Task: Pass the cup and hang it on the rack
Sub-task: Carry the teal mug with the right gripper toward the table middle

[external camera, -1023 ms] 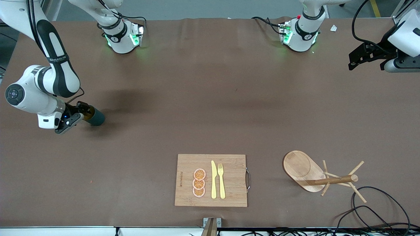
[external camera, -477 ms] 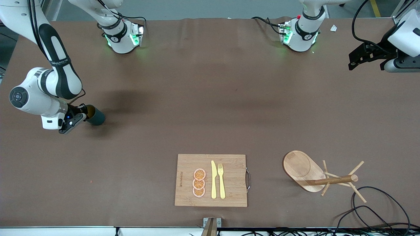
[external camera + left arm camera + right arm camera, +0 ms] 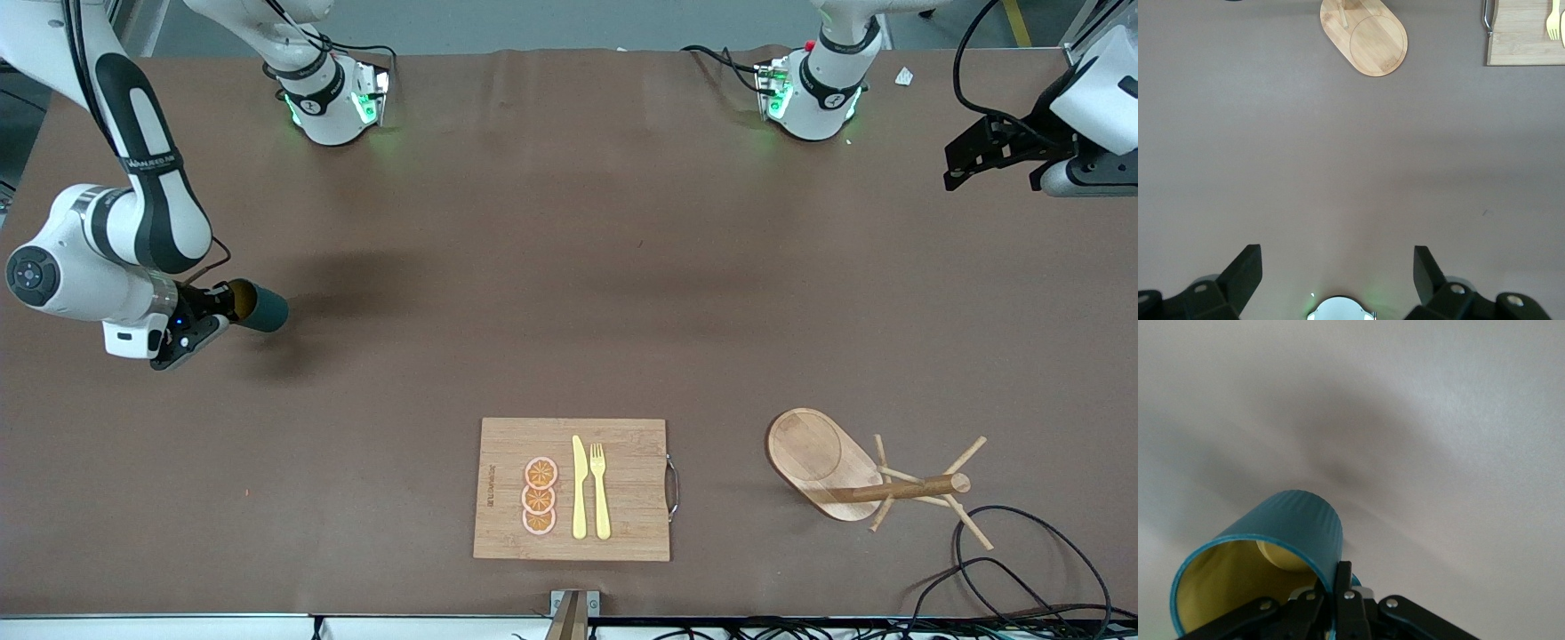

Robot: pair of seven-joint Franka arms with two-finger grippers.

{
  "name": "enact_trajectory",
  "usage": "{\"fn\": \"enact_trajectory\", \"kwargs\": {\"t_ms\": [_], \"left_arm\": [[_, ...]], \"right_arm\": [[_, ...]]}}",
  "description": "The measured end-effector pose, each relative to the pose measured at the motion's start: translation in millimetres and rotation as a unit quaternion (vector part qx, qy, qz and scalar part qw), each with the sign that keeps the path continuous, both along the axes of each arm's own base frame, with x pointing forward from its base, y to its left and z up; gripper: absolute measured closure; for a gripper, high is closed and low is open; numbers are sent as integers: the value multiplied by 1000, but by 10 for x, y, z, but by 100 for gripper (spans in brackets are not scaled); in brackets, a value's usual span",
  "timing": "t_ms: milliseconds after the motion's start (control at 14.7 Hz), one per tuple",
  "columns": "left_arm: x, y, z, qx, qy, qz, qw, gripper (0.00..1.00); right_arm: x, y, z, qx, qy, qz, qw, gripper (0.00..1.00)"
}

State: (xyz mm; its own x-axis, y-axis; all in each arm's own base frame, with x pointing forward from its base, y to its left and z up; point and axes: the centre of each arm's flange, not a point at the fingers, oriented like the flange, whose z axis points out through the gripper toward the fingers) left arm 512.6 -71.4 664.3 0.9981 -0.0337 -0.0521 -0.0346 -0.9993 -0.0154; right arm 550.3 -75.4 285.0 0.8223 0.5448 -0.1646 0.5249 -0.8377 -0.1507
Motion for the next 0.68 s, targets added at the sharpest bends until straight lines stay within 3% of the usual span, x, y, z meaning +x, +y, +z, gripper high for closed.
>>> {"fn": "enact_trajectory", "kwargs": {"t_ms": [273,545,682], "left_arm": [[0,-3,0,0,0,0,1000,0],[-1,-5,0,0,0,-1,1000,0],[-1,-5,0,0,0,0,1000,0]], "right_arm": [[15,890,380,-34,7,-94,995,96],[-98,1909,454,-68,-1,-177,982,96],[-175,2430,516,-67,-9,-216,974,96]]}}
